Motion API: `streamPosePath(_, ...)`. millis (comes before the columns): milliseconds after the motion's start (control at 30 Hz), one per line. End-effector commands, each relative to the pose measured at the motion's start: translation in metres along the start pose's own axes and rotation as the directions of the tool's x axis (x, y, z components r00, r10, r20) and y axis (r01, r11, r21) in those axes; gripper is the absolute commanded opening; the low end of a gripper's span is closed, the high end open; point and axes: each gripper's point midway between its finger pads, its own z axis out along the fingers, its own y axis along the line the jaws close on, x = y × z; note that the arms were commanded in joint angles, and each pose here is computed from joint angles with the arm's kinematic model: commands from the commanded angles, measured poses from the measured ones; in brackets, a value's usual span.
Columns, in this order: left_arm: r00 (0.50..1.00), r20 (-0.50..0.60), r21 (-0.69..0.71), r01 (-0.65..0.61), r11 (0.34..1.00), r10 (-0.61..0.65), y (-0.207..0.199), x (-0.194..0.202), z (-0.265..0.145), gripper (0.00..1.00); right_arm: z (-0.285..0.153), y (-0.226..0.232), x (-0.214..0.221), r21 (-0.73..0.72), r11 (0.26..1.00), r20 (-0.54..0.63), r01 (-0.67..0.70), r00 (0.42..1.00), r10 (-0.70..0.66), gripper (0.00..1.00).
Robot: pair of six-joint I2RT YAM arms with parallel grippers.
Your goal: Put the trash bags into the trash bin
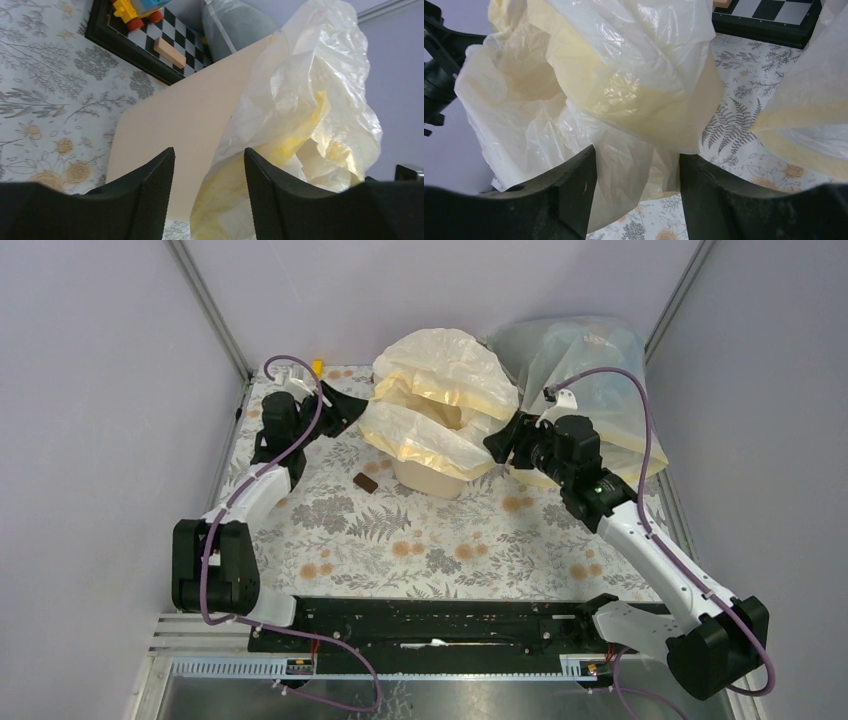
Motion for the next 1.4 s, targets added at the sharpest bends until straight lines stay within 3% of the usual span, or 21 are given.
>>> streamPosePath(0, 0.999, 0.038, 0.18, 0.009, 0.984, -0.016, -0.032, -0.015, -0.005, 0.54, 0.005, 0.014, -0.022, -0.052, 0.998, 0.073, -0.033, 0.997, 0.037, 0.59)
streamPosePath(67, 0.998, 0.046, 0.2, 0.026, 0.979, -0.036, -0.031, -0.017, -0.006, 0.46, 0.008, 0.012, -0.022, -0.037, 0.999, 0.076, -0.038, 0.996, 0.041, 0.47)
streamPosePath(200, 0.996, 0.057, 0.214, 0.048, 0.976, -0.062, -0.025, -0.019, -0.004, 0.07, 0.017, 0.005, -0.021, -0.009, 0.999, 0.068, -0.045, 0.997, 0.045, 0.25)
streamPosePath(267, 0.997, 0.053, 0.205, 0.051, 0.977, -0.063, -0.019, -0.018, 0.0, 0.0, 0.024, 0.001, -0.019, 0.007, 0.999, 0.059, -0.046, 0.997, 0.046, 0.18)
streamPosePath(333, 0.996, 0.054, 0.188, 0.054, 0.981, -0.065, -0.01, -0.016, 0.005, 0.0, 0.031, -0.006, -0.014, 0.032, 0.998, 0.043, -0.047, 0.998, 0.045, 0.1)
streamPosePath(533, 0.994, 0.099, 0.103, 0.035, 0.994, -0.045, 0.019, -0.02, 0.019, 0.0, 0.052, -0.027, -0.01, 0.112, 0.993, 0.04, -0.043, 0.998, 0.039, 0.09)
streamPosePath(733, 0.997, 0.064, 0.127, 0.025, 0.992, -0.034, 0.023, -0.015, 0.045, 0.0, 0.073, -0.032, 0.002, 0.105, 0.994, -0.016, -0.035, 0.999, 0.036, 0.15)
streamPosePath(867, 0.999, 0.007, 0.217, 0.03, 0.976, -0.032, 0.014, -0.007, 0.059, 0.0, 0.07, -0.027, 0.002, 0.064, 0.998, -0.001, -0.008, 1.0, 0.008, 0.27)
streamPosePath(1000, 1.0, -0.015, 0.272, 0.023, 0.962, -0.019, 0.007, -0.008, 0.068, 0.16, 0.067, -0.029, -0.001, 0.067, 0.997, 0.014, 0.035, 0.999, -0.036, 0.32)
streamPosePath(1133, 0.997, -0.071, 0.347, 0.022, 0.938, 0.003, -0.005, 0.0, 0.08, 0.36, 0.075, -0.01, 0.011, -0.059, 0.995, -0.052, 0.077, 0.995, -0.08, 0.36)
streamPosePath(1367, 0.978, -0.204, 0.501, 0.072, 0.863, 0.036, -0.03, 0.022, 0.082, 0.42, 0.071, 0.029, 0.029, -0.292, 0.955, -0.086, 0.052, 0.993, -0.081, 0.38)
